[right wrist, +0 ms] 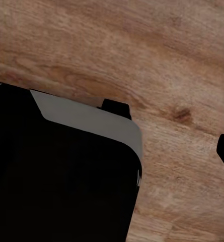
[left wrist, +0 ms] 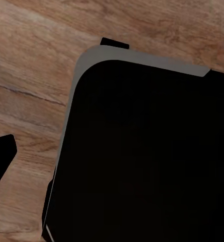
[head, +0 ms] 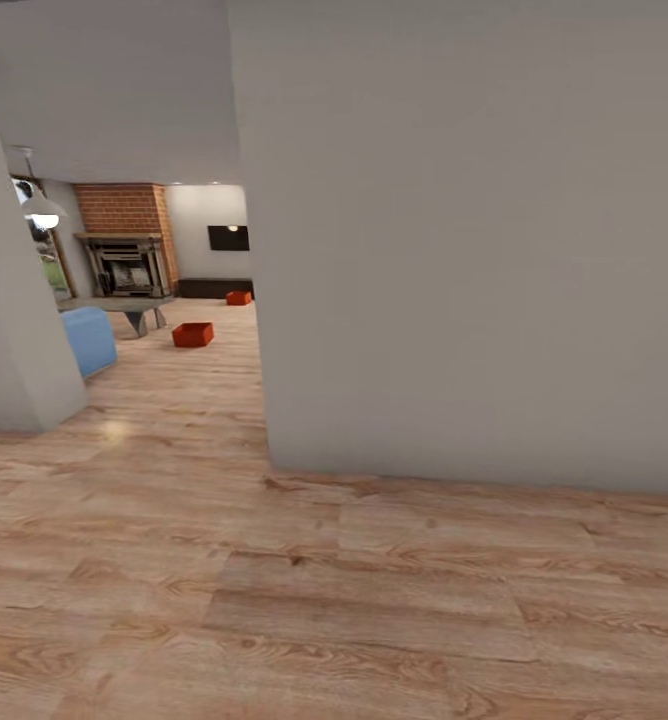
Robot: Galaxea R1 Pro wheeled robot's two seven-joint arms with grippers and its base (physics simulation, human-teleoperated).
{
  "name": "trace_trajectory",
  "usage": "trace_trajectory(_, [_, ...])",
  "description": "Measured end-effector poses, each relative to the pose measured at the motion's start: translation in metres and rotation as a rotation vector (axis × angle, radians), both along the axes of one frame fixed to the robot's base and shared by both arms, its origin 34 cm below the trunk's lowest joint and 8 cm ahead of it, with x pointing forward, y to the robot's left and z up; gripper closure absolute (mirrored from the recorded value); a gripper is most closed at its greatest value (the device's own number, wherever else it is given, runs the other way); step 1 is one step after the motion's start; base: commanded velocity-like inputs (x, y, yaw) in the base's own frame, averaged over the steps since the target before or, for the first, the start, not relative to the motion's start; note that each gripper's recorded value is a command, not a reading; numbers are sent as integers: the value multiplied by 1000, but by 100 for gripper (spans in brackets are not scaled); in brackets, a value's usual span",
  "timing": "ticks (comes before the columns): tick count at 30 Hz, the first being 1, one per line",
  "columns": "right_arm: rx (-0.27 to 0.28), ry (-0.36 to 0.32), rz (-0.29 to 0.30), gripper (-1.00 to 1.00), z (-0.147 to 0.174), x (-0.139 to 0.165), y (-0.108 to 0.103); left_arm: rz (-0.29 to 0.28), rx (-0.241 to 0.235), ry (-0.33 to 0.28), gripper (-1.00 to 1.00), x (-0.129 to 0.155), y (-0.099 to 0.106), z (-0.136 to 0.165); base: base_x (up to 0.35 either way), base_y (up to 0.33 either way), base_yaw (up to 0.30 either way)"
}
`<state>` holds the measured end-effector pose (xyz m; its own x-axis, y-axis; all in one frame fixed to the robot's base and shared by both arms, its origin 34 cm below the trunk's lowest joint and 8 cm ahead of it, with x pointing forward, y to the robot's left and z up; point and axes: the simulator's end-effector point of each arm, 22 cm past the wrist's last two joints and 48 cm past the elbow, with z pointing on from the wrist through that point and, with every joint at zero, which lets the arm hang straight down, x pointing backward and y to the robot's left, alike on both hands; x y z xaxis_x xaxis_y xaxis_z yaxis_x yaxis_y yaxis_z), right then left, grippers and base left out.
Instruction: Move the two storage containers from the living room to the garage. In the garage, place one container on the floor and stack the other container on top of it (either order is fine).
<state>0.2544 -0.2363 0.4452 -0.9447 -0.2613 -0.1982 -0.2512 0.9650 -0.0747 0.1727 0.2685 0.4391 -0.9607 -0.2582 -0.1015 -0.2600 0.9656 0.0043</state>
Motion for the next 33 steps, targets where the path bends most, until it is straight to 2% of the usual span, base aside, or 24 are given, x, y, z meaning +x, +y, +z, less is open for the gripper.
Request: trace_trajectory(33, [-2, -1, -10, -100, 0, 0, -1, 0, 1, -4, -100, 1, 0, 0, 323, 0, 272])
